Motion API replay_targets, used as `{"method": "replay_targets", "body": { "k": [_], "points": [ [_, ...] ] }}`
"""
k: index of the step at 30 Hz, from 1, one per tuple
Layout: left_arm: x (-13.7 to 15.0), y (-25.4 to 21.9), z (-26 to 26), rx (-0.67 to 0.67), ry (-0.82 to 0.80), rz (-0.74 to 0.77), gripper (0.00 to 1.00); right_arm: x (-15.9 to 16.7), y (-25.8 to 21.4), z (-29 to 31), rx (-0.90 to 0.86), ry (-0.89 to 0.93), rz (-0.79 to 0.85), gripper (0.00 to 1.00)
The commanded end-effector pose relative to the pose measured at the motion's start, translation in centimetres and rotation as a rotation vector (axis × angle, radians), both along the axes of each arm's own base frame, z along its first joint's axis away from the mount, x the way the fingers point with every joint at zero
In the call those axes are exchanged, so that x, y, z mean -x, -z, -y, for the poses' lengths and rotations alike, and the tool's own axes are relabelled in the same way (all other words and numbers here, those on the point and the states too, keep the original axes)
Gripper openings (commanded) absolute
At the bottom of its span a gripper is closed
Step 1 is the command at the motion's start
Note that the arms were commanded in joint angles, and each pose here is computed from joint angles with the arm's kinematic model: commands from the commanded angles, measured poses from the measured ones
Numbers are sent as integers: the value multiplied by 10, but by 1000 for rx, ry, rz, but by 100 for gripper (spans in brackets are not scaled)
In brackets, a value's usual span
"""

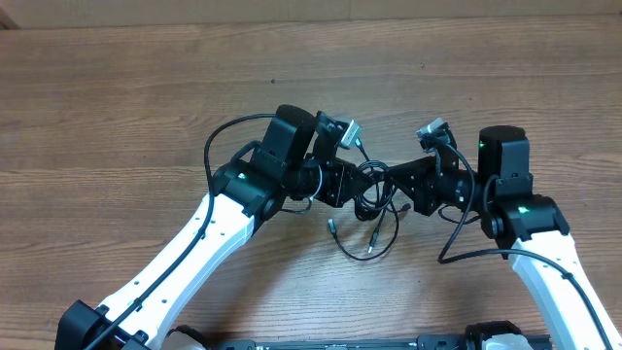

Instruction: Untangle cables

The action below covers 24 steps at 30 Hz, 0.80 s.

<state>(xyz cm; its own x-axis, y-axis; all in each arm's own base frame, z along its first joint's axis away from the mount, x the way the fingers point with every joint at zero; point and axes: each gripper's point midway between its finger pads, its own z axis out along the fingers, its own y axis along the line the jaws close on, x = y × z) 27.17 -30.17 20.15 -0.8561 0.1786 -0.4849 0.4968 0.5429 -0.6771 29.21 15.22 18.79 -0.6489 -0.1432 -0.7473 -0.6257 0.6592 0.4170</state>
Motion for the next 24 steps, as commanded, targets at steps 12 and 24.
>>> {"method": "replay_targets", "body": {
  "k": [12, 24],
  "points": [
    [32, 6, -10, -62, 158, 25, 4, -39, 22, 61, 283, 336, 30, 4],
    [42, 14, -16, -99, 195, 7, 4, -50, 53, 79, 354, 436, -60, 4]
  ]
}}
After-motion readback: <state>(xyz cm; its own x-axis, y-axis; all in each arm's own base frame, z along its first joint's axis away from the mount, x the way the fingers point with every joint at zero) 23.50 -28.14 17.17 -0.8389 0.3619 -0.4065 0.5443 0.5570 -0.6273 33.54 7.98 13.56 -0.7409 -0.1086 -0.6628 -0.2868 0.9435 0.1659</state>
